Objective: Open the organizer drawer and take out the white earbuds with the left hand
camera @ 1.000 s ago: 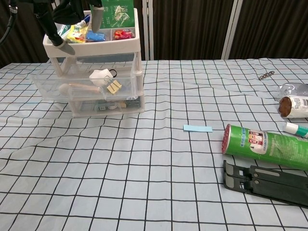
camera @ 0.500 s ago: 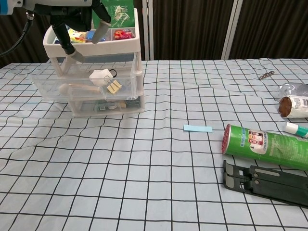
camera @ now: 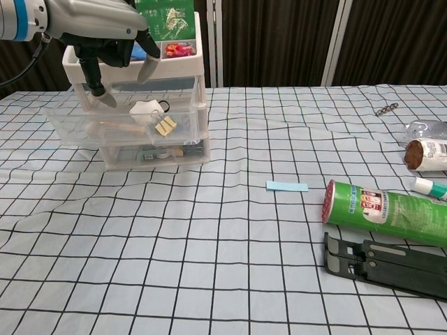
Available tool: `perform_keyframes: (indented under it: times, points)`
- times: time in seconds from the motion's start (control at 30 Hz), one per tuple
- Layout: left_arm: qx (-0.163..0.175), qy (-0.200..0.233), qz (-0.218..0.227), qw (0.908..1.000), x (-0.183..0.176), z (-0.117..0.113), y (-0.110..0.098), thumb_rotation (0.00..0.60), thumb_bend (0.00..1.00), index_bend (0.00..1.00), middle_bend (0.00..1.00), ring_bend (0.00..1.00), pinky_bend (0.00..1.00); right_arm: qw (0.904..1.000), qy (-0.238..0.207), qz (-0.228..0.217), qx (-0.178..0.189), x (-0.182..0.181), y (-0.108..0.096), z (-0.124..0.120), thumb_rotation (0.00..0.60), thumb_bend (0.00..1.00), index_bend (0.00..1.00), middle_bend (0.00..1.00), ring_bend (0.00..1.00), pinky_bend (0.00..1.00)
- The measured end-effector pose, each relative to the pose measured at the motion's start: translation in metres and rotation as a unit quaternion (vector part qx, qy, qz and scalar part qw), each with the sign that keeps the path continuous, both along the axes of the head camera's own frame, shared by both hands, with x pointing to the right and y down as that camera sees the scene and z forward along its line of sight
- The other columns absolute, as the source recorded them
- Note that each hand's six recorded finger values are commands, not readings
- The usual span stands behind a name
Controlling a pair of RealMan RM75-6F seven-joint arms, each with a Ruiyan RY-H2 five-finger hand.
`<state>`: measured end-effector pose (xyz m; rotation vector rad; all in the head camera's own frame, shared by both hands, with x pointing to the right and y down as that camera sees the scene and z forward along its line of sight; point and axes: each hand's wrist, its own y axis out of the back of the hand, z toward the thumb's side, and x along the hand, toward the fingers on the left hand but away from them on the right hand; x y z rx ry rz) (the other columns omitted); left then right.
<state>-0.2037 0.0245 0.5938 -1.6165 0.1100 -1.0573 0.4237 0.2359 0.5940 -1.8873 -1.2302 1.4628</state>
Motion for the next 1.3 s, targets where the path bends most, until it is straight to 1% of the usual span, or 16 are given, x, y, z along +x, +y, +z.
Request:
perform_keyframes:
  times: [0.1, 0.27, 0.47, 0.67, 1.0, 1.3]
  points:
    - [-0.003, -0.014, 0.002, 0.9999, 0.000, 0.003, -0.001, 0.600, 0.00, 0.47, 0.97, 0.85, 0.74, 1.0000, 0.001, 0.002, -0.001, 0.001, -0.001, 0.001, 0.600, 0.11, 0.00, 0.00, 0.00, 0.00]
    - [-0.001, -0.022, 0.006, 0.9997, 0.005, 0.005, -0.001, 0.600, 0.00, 0.46, 0.97, 0.84, 0.74, 1.0000, 0.002, 0.004, -0.002, 0.002, -0.001, 0.002, 0.600, 0.11, 0.00, 0.00, 0.00, 0.00]
    - [0.010, -0.021, 0.016, 0.9996, 0.011, 0.005, -0.001, 0.600, 0.00, 0.46, 0.97, 0.85, 0.74, 1.0000, 0.002, 0.006, -0.002, 0.003, -0.002, 0.003, 0.600, 0.11, 0.00, 0.00, 0.00, 0.00]
    - [0.020, -0.032, 0.031, 0.9988, 0.015, 0.009, 0.000, 0.600, 0.00, 0.46, 0.97, 0.85, 0.75, 1.0000, 0.000, 0.008, -0.002, 0.004, -0.003, 0.002, 0.600, 0.11, 0.00, 0.00, 0.00, 0.00]
    - [0.017, -0.039, 0.030, 0.9987, 0.022, 0.015, 0.001, 0.600, 0.00, 0.46, 0.97, 0.85, 0.74, 0.9999, -0.002, 0.011, -0.002, 0.005, -0.004, 0.002, 0.600, 0.11, 0.00, 0.00, 0.00, 0.00]
    - [0.021, -0.041, 0.037, 0.9983, 0.030, 0.020, 0.003, 0.600, 0.00, 0.46, 0.97, 0.84, 0.74, 0.9999, -0.002, 0.013, -0.003, 0.006, -0.004, 0.003, 0.600, 0.11, 0.00, 0.00, 0.00, 0.00]
